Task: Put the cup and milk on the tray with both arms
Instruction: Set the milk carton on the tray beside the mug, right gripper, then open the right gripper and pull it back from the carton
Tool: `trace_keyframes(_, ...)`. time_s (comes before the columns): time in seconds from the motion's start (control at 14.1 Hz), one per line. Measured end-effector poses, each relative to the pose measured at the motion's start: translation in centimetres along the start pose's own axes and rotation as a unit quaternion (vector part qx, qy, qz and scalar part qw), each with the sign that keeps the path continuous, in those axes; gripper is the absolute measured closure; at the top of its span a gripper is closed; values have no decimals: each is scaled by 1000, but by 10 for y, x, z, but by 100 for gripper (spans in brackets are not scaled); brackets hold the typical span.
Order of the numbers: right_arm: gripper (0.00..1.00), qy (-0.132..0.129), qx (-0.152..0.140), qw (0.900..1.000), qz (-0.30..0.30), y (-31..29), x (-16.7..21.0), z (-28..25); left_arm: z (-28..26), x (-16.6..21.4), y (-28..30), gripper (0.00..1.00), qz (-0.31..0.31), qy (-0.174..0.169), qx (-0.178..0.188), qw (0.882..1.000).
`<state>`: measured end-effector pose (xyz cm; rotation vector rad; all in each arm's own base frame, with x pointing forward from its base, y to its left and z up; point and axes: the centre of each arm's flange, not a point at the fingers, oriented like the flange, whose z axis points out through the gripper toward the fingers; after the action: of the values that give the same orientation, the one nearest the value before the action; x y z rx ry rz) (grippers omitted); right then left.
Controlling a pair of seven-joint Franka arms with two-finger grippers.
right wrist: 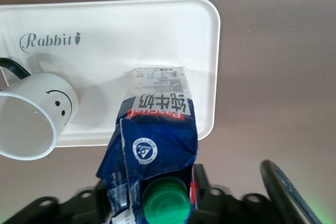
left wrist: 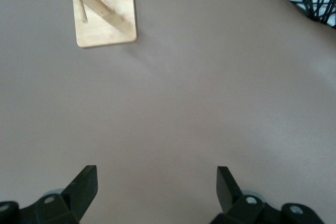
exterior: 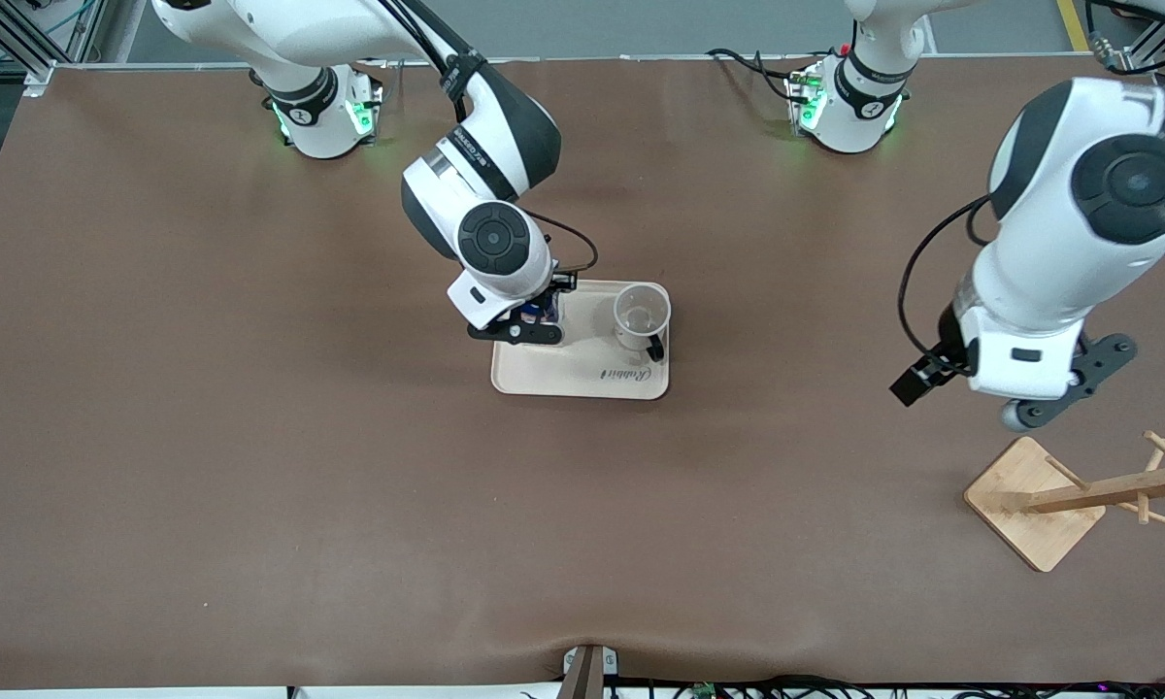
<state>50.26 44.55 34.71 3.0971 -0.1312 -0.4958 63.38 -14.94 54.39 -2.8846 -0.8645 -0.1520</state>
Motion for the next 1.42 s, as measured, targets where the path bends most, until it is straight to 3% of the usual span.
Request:
trace_keyframes(0.21,1,6,4,1000,2,2,2,-7,-14,-6,-2,0,9,9,-2,1000)
trace_keyframes(0.36,0,15,11,1000,4,4,3,-24,-15,-8,-1,0,23,7,0,1000)
trace_keyframes(0.64,0,-20,-22,1000,6,27,-16,-86,-21,-3,-14,0,68,-17,-14,997)
trace_keyframes(0.85,0,-2,19,1000,14,66,-1,-153,-38,11,-45,0,104,-37,-40,993)
trace_keyframes(1.0,0,-17,82,996,28,96,15,-186,-52,14,-71,0,138,-45,-32,989)
trace_keyframes(1.14,0,-32,119,991,60,143,34,-210,-64,12,-89,0,179,-56,-35,982)
trace_keyframes(1.28,0,-17,140,986,89,207,50,-239,-73,13,-106,0,225,-67,-47,971)
trace_keyframes(1.42,0,-4,125,989,80,275,48,-264,-80,11,-116,0,245,-70,-48,966)
